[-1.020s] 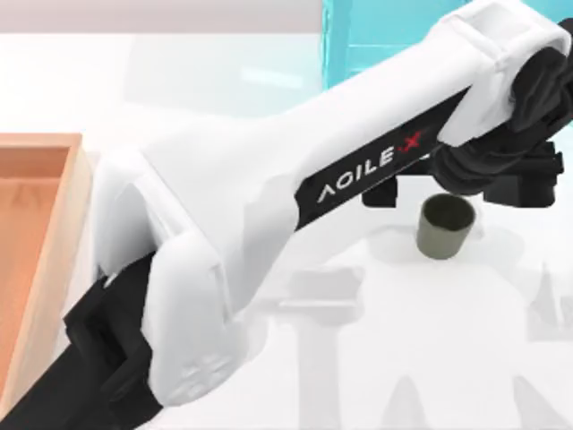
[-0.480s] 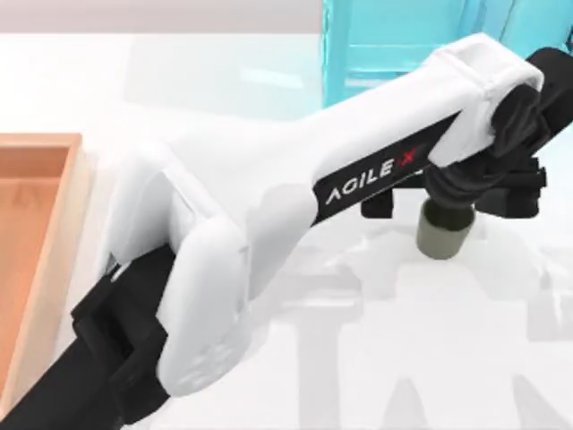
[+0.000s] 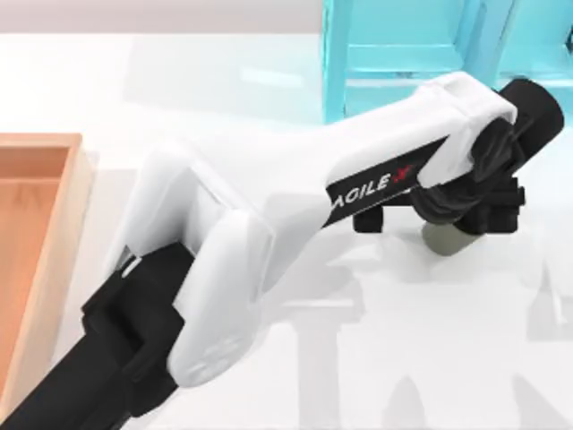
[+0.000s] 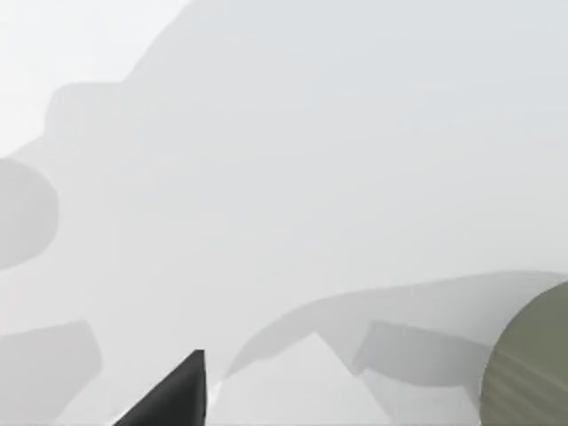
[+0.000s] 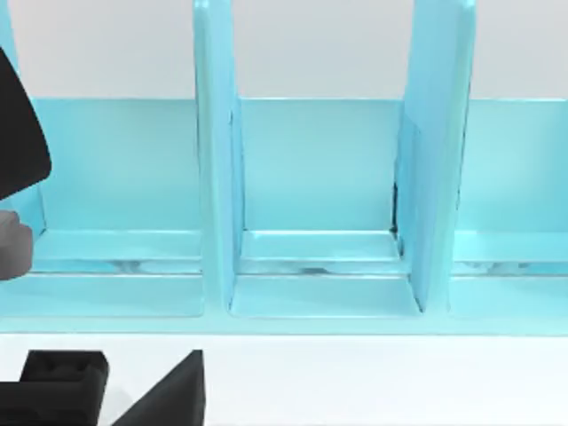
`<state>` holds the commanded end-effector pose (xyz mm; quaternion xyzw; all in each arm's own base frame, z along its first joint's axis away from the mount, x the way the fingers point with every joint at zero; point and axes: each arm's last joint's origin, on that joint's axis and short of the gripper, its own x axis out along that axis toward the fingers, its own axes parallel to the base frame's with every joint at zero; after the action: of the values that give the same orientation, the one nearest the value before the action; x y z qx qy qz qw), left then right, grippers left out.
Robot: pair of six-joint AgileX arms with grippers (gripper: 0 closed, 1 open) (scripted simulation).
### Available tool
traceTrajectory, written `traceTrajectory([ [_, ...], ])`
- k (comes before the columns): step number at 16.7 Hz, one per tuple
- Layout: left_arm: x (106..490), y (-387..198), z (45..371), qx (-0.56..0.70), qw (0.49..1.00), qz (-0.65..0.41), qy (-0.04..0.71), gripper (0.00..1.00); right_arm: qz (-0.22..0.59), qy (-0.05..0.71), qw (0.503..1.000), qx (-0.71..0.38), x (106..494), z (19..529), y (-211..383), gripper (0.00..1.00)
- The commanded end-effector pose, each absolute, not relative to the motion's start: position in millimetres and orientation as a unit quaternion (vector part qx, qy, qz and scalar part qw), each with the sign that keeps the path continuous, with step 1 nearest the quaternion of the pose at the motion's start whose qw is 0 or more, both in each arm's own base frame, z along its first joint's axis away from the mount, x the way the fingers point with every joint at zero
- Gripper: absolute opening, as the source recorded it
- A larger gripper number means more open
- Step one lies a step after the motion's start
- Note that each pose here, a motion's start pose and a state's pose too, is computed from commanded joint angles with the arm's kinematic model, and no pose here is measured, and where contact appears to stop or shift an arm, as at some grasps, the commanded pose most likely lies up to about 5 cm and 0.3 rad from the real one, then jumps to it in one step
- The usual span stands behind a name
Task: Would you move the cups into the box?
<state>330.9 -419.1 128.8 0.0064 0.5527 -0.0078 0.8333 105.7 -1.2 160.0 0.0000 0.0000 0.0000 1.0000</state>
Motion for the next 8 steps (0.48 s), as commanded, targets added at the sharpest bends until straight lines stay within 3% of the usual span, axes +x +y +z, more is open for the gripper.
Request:
traceTrajectory([
  [1,330.9,-419.1,128.8,0.006,0.833,-0.008,0.553,1.00,0.000,0.000,1.000,0.000,105.7,160.0,-1.2,1.00],
  [8,330.9,-419.1,128.8,0.006,0.833,-0.008,0.553,0.47,0.000,0.000,1.000,0.000,105.7,160.0,-1.2,1.00],
])
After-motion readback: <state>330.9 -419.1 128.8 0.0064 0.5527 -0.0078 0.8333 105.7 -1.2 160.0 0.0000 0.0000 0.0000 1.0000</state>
